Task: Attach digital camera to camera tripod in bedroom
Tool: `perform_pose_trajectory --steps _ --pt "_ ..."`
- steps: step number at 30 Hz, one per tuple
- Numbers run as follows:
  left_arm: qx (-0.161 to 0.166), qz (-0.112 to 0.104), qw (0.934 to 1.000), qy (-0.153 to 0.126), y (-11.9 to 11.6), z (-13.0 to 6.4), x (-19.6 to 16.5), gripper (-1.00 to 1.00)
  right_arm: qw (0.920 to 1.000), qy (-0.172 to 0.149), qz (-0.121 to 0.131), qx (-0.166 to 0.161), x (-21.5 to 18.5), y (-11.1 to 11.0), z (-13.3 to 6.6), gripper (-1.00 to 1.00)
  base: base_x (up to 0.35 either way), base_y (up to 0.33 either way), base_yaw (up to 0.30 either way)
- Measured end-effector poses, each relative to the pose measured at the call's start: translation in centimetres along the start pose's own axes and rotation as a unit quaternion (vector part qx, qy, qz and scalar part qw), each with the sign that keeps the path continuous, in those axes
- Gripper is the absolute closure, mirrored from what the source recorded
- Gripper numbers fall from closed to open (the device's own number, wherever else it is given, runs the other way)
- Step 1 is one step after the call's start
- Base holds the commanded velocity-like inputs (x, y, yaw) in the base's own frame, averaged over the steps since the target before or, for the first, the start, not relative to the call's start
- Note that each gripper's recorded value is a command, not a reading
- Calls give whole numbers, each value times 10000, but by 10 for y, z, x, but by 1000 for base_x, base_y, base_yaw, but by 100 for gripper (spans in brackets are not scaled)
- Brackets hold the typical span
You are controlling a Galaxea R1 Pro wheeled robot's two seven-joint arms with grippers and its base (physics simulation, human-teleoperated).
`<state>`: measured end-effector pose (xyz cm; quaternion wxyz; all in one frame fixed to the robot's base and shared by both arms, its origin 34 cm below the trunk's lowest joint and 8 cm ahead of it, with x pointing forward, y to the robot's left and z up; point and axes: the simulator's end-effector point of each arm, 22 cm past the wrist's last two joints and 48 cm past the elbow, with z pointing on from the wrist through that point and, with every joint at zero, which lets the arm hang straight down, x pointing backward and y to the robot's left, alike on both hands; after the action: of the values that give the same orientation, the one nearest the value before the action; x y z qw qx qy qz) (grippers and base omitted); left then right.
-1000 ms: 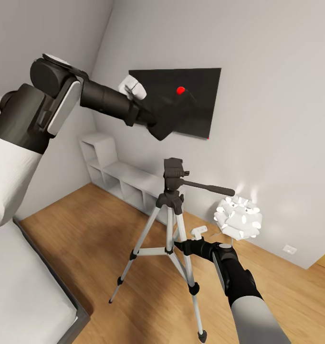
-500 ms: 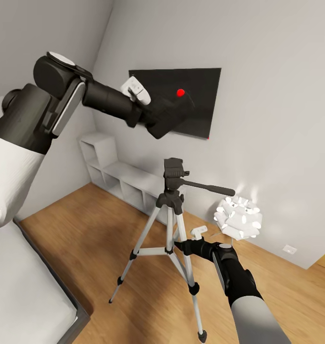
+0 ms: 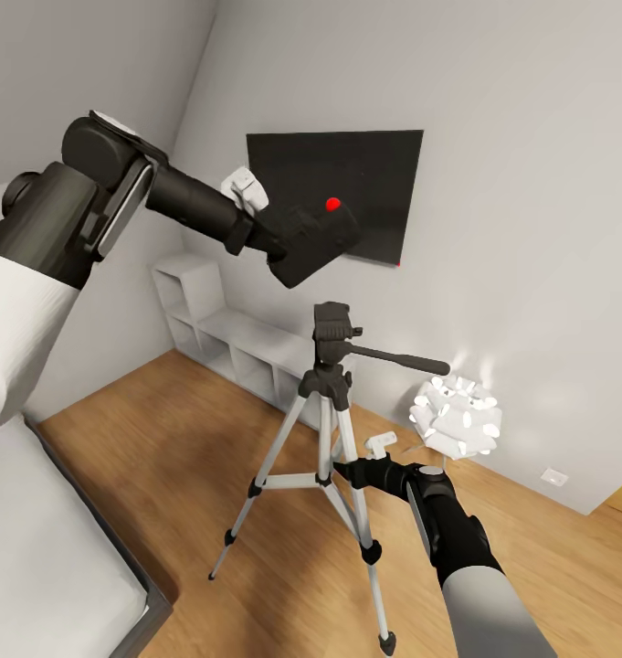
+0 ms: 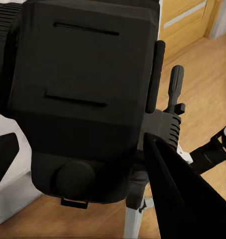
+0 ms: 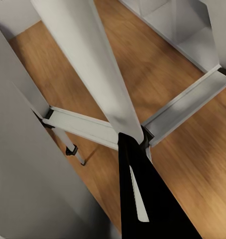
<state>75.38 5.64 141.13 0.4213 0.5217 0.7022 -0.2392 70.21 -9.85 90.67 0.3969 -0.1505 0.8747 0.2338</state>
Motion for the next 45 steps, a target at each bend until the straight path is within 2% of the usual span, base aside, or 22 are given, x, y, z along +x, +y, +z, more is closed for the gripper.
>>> perform_pose_trajectory --steps 6,9,12,16,20,24,26,28,31,33,39,45 --pt "68 -366 9993 15 12 -9 -9 100 10000 2 -4 -1 0 0 0 100 0 0 0" --pt "181 -634 9978 23 12 -13 -20 100 10000 5 -10 -1 0 0 0 100 0 0 0" --pt "231 -744 9970 2 12 -19 -33 100 10000 5 -11 1 0 0 0 100 0 0 0" --pt "230 -766 9968 -38 11 -26 -55 100 10000 8 -14 0 0 0 0 100 0 0 0" --pt "297 -860 9958 20 7 -20 -73 100 10000 7 -12 -1 0 0 0 100 0 0 0" --pt "435 -1254 9894 585 2 10 -60 100 10000 4 -9 1 0 0 0 100 0 0 0" --pt "501 -1466 9820 1081 -2 27 -38 100 10000 8 -13 2 0 0 0 100 0 0 0" --pt "456 -1518 9777 1376 -2 33 -24 100 10000 8 -16 2 0 0 0 100 0 0 0" --pt "395 -1522 9745 1604 -1 35 -13 100 10000 8 -16 4 1 0 0 100 0 0 0" --pt "386 -1488 9741 1655 -1 36 -11 100 10000 8 -15 5 1 0 0 100 0 0 0" --pt "436 -1070 9790 1680 -6 36 -15 100 10000 9 -15 6 1 0 0 100 0 0 0" --pt "470 -867 9810 1671 -9 35 -19 100 10000 8 -20 4 1 -1 0 100 0 0 0"
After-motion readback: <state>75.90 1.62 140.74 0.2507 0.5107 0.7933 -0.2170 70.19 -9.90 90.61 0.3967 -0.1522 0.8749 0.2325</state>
